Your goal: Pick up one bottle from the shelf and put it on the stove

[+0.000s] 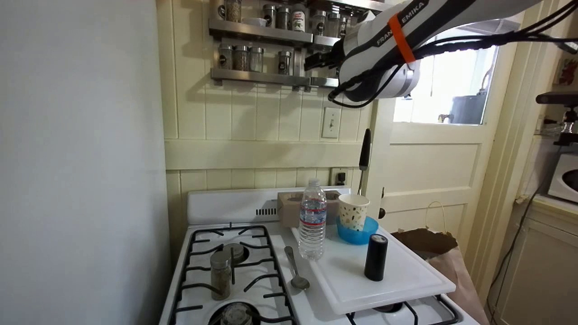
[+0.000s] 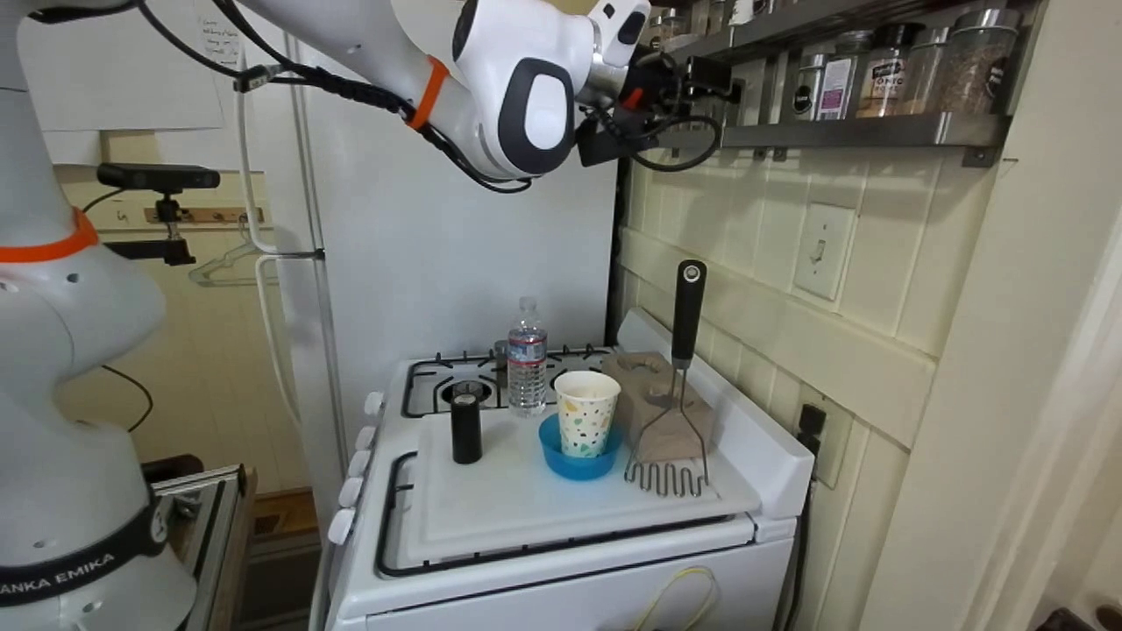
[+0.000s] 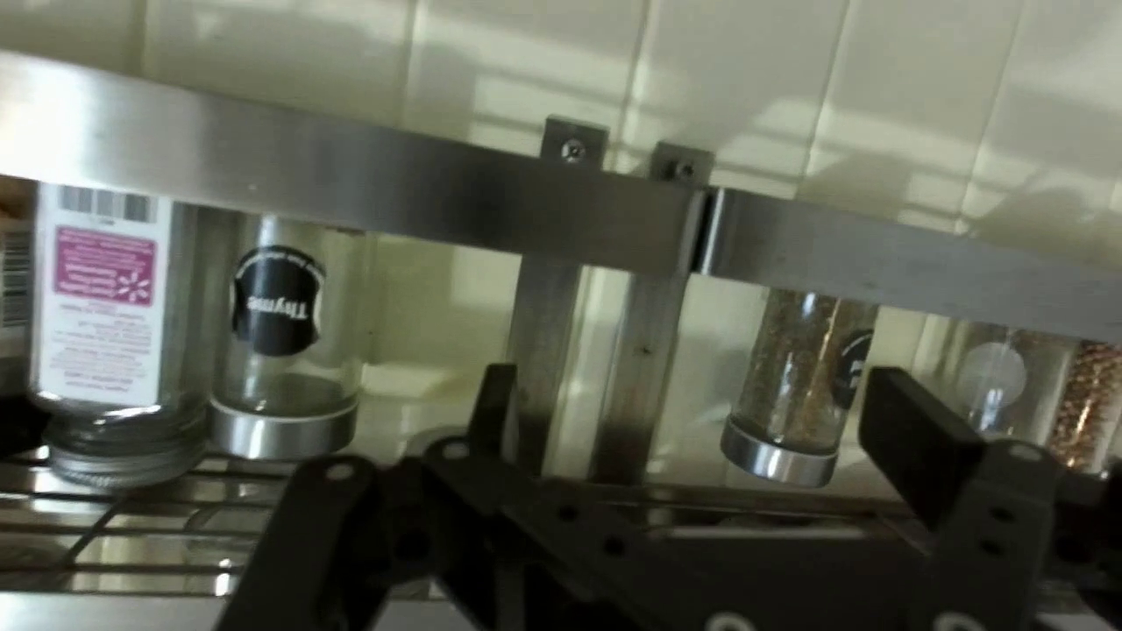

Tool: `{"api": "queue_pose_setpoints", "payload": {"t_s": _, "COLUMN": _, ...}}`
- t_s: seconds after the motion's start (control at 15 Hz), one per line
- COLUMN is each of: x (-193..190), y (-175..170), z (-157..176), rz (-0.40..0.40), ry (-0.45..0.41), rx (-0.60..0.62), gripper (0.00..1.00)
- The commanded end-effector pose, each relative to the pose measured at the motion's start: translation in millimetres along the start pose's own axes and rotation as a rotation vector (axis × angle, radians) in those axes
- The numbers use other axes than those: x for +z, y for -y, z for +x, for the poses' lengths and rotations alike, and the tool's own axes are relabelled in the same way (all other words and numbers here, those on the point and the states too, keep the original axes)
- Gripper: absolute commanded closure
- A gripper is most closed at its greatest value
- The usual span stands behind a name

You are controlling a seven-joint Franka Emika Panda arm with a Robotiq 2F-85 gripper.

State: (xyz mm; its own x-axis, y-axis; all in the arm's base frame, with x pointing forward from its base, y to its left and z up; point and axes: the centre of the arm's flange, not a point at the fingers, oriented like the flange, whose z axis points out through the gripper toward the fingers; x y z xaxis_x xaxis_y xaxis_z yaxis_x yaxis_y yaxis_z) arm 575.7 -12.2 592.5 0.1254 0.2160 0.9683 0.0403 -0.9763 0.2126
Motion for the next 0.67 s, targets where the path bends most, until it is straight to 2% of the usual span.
{"api": "queue_pose_setpoints", "payload": {"t_s": 0.0, "x": 25.8, "y": 21.4, "z": -3.1, "rz": 0.022, "ry": -0.023, "rx": -0.064, "gripper": 0.00}}
{"api": "queue_pose_setpoints", "payload": {"t_s": 0.07, "x": 9.9, "y": 7.4, "z": -4.3, "rz": 0.020, "ry": 0.003, "rx": -0.036, "gripper": 0.00}}
{"api": "queue_pose_setpoints", "payload": {"t_s": 0.33, "x": 17.8, "y": 11.8, "z": -4.9, "rz": 0.037, "ry": -0.002, "rx": -0.066, "gripper": 0.00}}
{"api": "queue_pose_setpoints", "payload": {"t_s": 0.6, "x": 38.9, "y": 31.9, "z": -10.4, "rz": 0.077, "ry": -0.024, "rx": -0.054, "gripper": 0.00}}
